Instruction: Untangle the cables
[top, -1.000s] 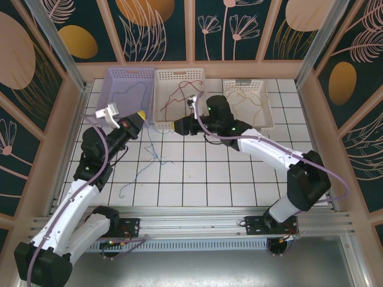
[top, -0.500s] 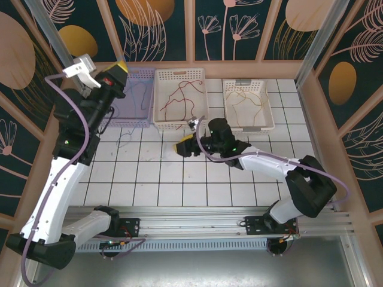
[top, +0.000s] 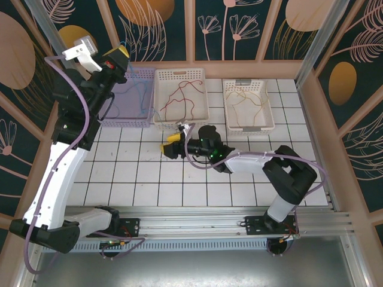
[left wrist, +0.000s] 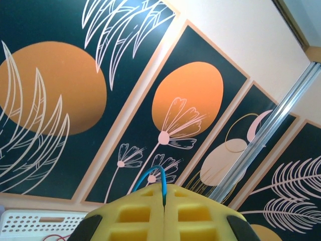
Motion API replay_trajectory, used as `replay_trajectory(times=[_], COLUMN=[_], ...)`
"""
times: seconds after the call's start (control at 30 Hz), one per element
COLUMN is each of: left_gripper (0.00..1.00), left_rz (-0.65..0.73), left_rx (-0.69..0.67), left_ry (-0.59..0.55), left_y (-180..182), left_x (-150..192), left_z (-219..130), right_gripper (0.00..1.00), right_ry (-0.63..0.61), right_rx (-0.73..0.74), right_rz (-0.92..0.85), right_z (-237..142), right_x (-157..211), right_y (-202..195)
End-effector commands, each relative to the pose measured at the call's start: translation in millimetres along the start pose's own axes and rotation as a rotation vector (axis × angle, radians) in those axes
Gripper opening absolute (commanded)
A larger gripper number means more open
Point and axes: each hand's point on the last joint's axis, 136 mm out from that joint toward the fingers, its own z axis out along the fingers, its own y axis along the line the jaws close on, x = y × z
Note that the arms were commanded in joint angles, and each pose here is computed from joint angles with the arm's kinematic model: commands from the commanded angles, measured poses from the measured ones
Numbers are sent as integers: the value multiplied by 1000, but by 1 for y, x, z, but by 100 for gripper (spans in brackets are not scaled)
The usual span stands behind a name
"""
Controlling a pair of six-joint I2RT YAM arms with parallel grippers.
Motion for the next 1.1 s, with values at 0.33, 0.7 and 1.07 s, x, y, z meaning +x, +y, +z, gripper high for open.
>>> replay_trajectory(times=[0.33, 0.7, 1.07], left_gripper=[0, 0, 0], left_rz=[-33, -27, -43], left_rx=[77, 86, 100], left_ry=[-11, -10, -11], left_y=[-22, -25, -26], left_x=[-13, -15, -14], left_z=[-6, -8, -11], right_gripper=[67, 68, 58], right_ry=[-213, -171, -139], right_rx=[22, -250, -224], right_rz=[-123, -51, -24], right_z=[15, 37, 71], right_x=[-58, -50, -46], right_y=[2, 53, 26])
